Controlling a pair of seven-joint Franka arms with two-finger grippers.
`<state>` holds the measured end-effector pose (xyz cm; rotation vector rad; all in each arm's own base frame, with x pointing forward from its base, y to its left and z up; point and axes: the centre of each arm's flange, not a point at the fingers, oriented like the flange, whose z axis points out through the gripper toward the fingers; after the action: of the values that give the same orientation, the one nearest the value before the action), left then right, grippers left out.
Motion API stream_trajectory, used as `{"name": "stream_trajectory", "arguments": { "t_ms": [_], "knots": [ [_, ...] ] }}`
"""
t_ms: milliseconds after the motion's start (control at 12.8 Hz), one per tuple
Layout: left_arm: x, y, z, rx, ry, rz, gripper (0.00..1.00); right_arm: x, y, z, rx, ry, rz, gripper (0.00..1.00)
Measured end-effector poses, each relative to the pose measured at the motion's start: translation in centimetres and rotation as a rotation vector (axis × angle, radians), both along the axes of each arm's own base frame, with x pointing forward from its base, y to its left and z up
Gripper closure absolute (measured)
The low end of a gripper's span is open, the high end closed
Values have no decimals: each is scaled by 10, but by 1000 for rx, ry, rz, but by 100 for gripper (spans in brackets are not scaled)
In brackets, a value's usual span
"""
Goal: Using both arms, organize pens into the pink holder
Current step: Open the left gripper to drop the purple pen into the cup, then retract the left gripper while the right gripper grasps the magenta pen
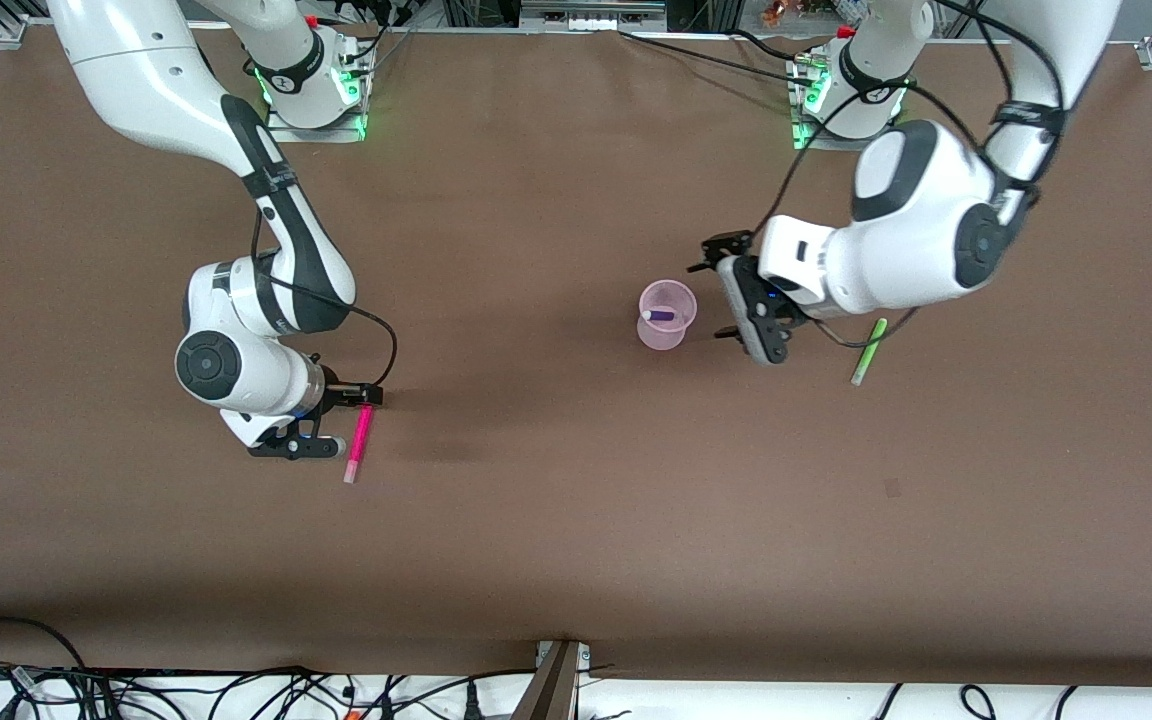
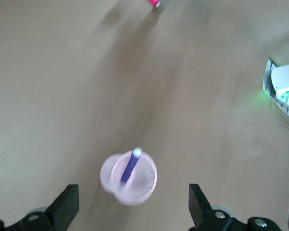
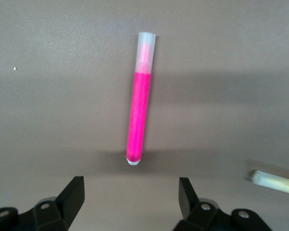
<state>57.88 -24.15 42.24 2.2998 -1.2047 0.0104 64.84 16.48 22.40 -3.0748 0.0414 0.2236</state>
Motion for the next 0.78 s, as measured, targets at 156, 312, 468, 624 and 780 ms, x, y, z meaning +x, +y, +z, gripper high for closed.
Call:
{"name": "stream_trajectory", "arguments": {
  "t_ms": [156, 312, 468, 624, 780],
  "knots": [
    [8, 16, 22, 135, 16, 51, 0, 0, 0, -10, 9, 4, -15, 19],
    [11, 24, 30, 310, 1, 123, 0, 2, 0, -24, 11, -17, -27, 24],
    [14, 31, 40, 445, -34, 163, 0, 3, -1, -37, 10, -24, -32, 29],
    [20, 46, 64, 514, -51, 187, 0, 3, -3, -43, 8, -27, -37, 34],
    [28, 66, 98, 542, -76, 229, 0, 4, -4, -42, 8, -32, -40, 50]
  ]
}}
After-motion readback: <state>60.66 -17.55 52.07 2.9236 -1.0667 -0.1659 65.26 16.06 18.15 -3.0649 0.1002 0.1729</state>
